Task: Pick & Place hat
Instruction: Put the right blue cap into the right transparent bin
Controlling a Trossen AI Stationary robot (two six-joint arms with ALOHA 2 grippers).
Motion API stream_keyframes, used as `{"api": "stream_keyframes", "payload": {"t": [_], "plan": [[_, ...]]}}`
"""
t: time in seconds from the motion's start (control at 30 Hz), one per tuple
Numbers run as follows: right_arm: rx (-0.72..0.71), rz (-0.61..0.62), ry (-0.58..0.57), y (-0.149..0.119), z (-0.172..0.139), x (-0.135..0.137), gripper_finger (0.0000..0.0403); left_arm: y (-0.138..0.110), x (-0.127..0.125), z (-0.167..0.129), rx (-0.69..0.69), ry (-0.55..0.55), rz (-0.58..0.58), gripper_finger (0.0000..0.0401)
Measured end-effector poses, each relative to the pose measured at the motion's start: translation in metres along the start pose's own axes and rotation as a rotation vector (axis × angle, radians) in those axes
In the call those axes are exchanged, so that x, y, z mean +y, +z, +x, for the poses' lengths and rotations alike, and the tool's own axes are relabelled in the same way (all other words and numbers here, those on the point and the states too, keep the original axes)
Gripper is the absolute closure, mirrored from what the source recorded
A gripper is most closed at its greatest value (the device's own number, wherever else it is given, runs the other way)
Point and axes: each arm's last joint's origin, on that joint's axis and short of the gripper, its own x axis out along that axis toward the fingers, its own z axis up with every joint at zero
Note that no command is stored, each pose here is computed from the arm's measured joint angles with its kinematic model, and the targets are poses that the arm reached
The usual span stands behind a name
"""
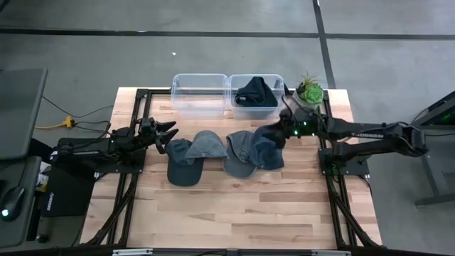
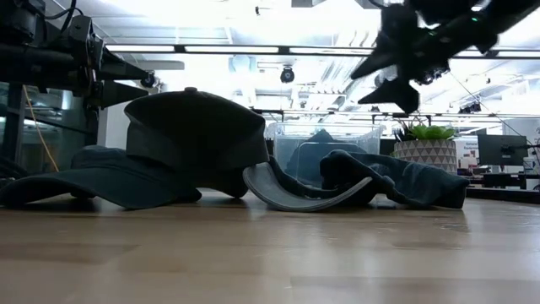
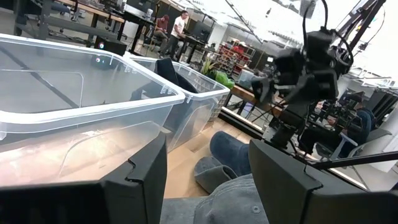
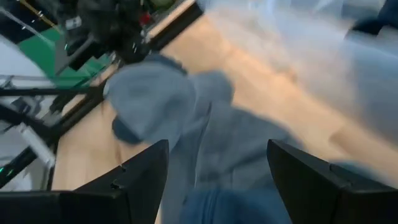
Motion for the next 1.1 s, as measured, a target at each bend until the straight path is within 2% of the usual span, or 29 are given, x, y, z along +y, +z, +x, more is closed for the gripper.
{"api": "stream_keyframes", "payload": {"t": [0.2,0.33,0.63,0.83,0.97,1.1], "plan": [[0.084,-0.126,0.107,-0.049,-0.006,0.003,0.0137,0.0,0.0,0.0,0.0,0.0,0.0,0.0208],[0.131,-0.209,0.093,-0.073,-0.006,0.004,0.0137,0.0,0.0,0.0,0.0,0.0,0.0,0.0208],[0.092,-0.483,-0.102,-0.095,0.005,0.022,0.0137,0.0,0.0,0.0,0.0,0.0,0.0,0.0208],[0.105,-0.667,-0.182,-0.105,0.018,0.042,0.0137,0.0,0.0,0.0,0.0,0.0,0.0,0.0208],[0.098,-0.743,-0.249,-0.111,0.032,0.058,0.0137,0.0,0.0,0.0,0.0,0.0,0.0,0.0208],[0.075,-0.759,-0.337,-0.114,0.049,0.07,0.0137,0.0,0.0,0.0,0.0,0.0,0.0,0.0208]]}}
